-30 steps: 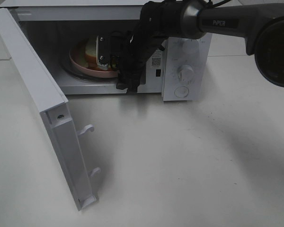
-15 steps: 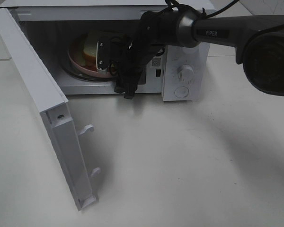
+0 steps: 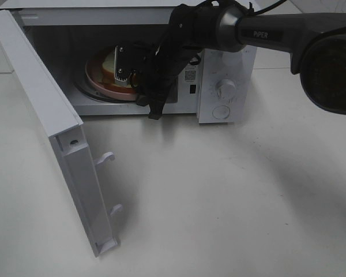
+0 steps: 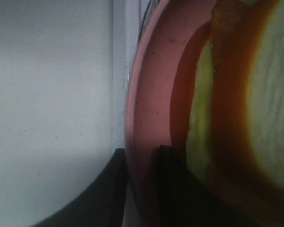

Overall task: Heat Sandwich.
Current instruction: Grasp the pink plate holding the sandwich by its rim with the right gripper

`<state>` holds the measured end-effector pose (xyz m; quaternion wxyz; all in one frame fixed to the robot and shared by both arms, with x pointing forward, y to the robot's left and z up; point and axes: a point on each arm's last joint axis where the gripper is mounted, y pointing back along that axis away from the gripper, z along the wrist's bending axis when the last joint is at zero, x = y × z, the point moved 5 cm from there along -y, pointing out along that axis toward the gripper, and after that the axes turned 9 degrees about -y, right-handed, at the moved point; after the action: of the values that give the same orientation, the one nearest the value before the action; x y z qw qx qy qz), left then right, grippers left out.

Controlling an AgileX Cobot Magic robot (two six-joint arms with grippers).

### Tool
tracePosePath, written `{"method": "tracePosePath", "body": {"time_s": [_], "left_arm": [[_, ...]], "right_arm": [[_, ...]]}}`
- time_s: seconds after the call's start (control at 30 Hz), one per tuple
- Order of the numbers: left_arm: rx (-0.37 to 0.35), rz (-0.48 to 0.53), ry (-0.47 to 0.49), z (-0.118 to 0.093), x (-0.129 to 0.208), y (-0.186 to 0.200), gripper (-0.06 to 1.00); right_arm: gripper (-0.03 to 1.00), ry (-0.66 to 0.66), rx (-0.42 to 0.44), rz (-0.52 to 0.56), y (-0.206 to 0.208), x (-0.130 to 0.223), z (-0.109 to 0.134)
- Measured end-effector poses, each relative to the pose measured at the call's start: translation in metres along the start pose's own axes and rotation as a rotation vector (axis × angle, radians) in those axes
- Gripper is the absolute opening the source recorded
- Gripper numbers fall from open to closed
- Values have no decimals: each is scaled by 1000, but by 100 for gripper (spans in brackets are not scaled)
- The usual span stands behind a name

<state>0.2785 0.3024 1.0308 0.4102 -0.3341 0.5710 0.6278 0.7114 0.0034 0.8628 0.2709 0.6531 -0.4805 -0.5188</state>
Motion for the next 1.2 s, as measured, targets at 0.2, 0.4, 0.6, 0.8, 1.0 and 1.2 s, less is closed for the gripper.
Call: {"method": "tracePosePath", "body": {"time_s": [0.2,0.4,0.6,0.8,1.0,1.2], "left_arm": [[0,0,0,0,0,0,81],[0,0,0,0,0,0,81],[0,0,0,0,0,0,81],[0,0,0,0,0,0,81],[0,0,0,0,0,0,81],[0,0,0,0,0,0,81]], "right_arm": [[20,1,4,-4,3,-2,-1],[20,2,3,-3,4,-2,-1],[19,22,0,6,4,-4,2],[18,33,1,9,3,-4,2],[18,38,0,12,4,-4,2],[16,77,-28,28,9,-4,6]]}}
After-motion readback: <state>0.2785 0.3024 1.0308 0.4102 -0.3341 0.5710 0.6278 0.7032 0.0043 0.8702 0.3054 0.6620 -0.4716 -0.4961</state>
